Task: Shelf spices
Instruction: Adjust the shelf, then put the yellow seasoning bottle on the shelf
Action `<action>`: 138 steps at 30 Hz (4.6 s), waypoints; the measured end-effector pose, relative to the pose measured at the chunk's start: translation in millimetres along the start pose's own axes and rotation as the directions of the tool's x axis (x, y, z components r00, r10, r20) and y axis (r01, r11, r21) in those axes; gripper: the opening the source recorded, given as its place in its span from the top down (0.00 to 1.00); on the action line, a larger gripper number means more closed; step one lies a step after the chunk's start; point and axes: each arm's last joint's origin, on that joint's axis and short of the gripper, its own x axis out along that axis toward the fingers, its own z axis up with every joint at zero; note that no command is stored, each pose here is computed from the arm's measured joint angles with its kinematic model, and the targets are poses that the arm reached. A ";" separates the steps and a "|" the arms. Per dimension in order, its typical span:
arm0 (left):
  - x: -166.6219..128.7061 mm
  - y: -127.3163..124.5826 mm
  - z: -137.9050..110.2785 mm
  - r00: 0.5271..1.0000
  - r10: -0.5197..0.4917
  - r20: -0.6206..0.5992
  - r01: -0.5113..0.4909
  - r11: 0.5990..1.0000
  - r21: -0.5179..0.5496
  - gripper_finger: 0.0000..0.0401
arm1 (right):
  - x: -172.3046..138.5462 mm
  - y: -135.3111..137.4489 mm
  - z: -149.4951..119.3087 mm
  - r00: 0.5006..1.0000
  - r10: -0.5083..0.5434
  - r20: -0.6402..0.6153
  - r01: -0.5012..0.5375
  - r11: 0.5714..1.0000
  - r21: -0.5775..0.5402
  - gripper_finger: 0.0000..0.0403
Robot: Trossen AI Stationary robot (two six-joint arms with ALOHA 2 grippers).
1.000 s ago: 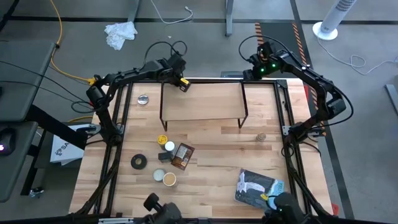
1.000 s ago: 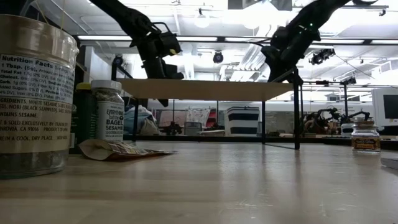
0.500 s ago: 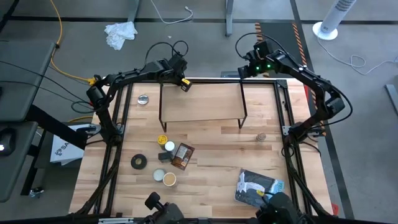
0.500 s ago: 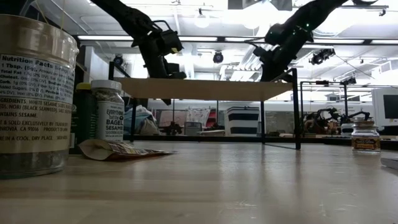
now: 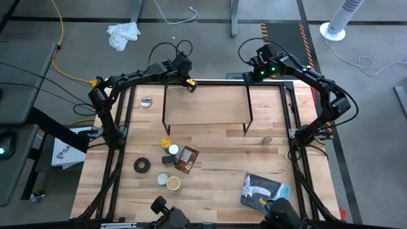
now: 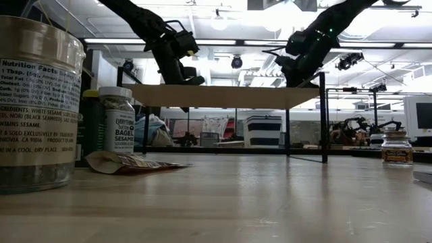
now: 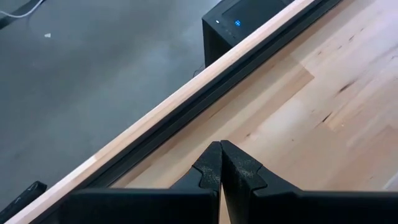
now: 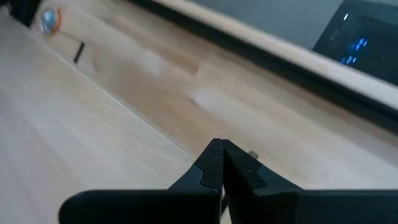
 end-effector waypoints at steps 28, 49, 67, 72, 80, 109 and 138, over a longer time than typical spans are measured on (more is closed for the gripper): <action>-236.5 -70.3 -19.8 0.820 -0.549 0.162 0.361 0.716 0.597 0.91 | -137.1 82.7 -65.7 0.931 0.190 0.313 -0.081 0.940 -0.331 1.00; -289.4 -212.3 -132.2 0.685 -0.687 -0.243 0.633 0.396 0.665 0.30 | -151.7 128.7 -115.8 0.934 0.281 0.220 -0.161 0.883 -0.441 1.00; -287.4 -221.7 -195.0 0.796 -0.396 -0.458 0.605 0.539 0.586 0.30 | -148.8 130.0 -119.5 0.946 0.270 0.180 -0.125 0.815 -0.566 1.00; -289.1 -226.1 -218.9 0.794 -0.372 -0.480 0.606 0.538 0.586 0.30 | -148.9 130.1 -119.4 0.945 0.271 0.181 -0.122 0.808 -0.576 1.00; -278.4 -220.9 -232.7 0.843 -0.258 -0.471 0.529 0.555 0.643 0.30 | -149.6 131.6 -117.9 0.937 0.288 0.195 -0.121 0.795 -0.594 1.00; -223.0 -208.3 -217.9 0.868 -0.148 -0.474 0.398 0.779 0.485 0.30 | -150.9 134.1 -115.2 0.923 0.316 0.220 -0.127 0.790 -0.599 1.00; -192.2 -138.8 -235.5 0.887 -0.163 -0.432 0.402 0.734 0.548 0.30 | -130.9 139.5 -107.5 0.945 0.268 0.186 -0.107 0.792 -0.601 1.00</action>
